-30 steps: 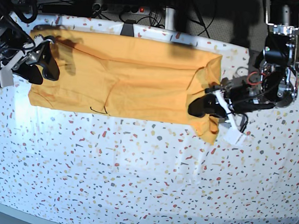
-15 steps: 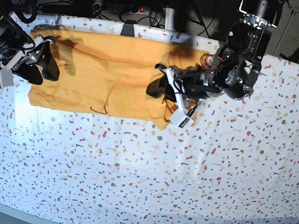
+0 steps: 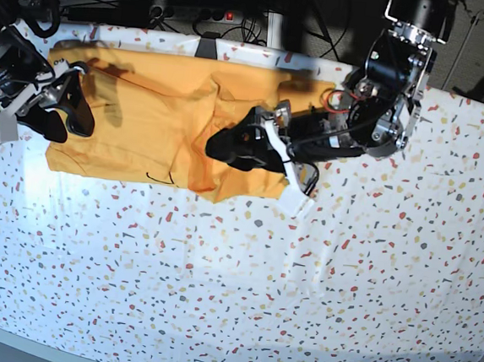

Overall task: Fold the T-shirt properly
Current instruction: 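Move the left gripper to the strip's end and grasp it, then lift the strip end with the left gripper and fold it toward the right gripper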

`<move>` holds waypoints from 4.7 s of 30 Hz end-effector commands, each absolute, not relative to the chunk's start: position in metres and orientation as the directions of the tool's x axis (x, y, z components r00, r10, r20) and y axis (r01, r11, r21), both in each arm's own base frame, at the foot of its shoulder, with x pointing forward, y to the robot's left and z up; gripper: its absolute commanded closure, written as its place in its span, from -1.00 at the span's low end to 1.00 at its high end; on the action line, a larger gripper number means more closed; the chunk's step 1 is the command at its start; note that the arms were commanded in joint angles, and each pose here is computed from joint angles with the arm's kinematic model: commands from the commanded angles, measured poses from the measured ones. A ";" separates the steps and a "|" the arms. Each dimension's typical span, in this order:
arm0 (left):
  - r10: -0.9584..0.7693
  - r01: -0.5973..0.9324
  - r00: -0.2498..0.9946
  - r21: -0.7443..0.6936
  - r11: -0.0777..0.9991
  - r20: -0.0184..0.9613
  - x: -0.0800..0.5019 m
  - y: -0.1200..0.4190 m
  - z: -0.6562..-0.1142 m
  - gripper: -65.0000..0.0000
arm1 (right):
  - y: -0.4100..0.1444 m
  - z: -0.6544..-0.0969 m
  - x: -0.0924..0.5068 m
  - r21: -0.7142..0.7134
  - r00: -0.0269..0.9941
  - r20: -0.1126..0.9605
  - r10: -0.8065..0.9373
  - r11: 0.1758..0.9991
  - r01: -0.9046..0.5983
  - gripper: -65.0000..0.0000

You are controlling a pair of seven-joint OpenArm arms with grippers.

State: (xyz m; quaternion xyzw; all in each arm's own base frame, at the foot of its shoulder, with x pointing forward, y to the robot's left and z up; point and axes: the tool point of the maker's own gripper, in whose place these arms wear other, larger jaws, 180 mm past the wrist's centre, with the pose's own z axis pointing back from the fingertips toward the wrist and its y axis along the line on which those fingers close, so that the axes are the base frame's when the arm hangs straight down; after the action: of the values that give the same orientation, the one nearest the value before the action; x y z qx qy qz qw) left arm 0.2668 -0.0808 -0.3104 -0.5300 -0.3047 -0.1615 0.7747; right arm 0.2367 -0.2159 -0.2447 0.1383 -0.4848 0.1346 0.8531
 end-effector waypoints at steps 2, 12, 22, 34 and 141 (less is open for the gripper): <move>0.106 0.612 0.728 -0.712 0.344 0.677 0.274 -0.086 -0.289 0.03 | -0.213 -0.230 0.241 0.090 0.445 0.890 0.099 0.919 -0.385 0.07; -0.017 0.737 0.595 -0.537 0.410 0.803 0.303 -0.077 -0.276 0.03 | -0.214 -0.215 0.256 0.061 0.392 0.914 0.105 0.919 -0.390 0.07; -0.209 0.698 0.574 -0.339 0.631 0.792 0.328 -0.027 -0.318 0.04 | -0.214 -0.214 0.257 0.057 0.392 0.914 0.109 0.919 -0.391 0.07; -0.058 0.625 0.637 -0.471 0.623 0.769 0.284 -0.041 -0.348 0.04 | -0.247 -0.219 0.273 -0.101 0.413 0.885 0.216 0.954 -0.283 0.07; -0.181 0.778 0.489 -0.333 0.533 0.853 0.264 -0.124 -0.333 0.04 | -0.364 -0.362 0.255 0.569 0.766 0.474 -0.434 0.815 0.110 -0.45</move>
State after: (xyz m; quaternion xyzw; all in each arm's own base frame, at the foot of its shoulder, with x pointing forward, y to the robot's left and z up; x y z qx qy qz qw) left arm 0.2554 -0.1199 -0.3508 -0.3591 -0.3763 -0.3146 0.7940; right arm 0.2456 -0.3547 -0.3777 0.2713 -0.2859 -0.1589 0.9052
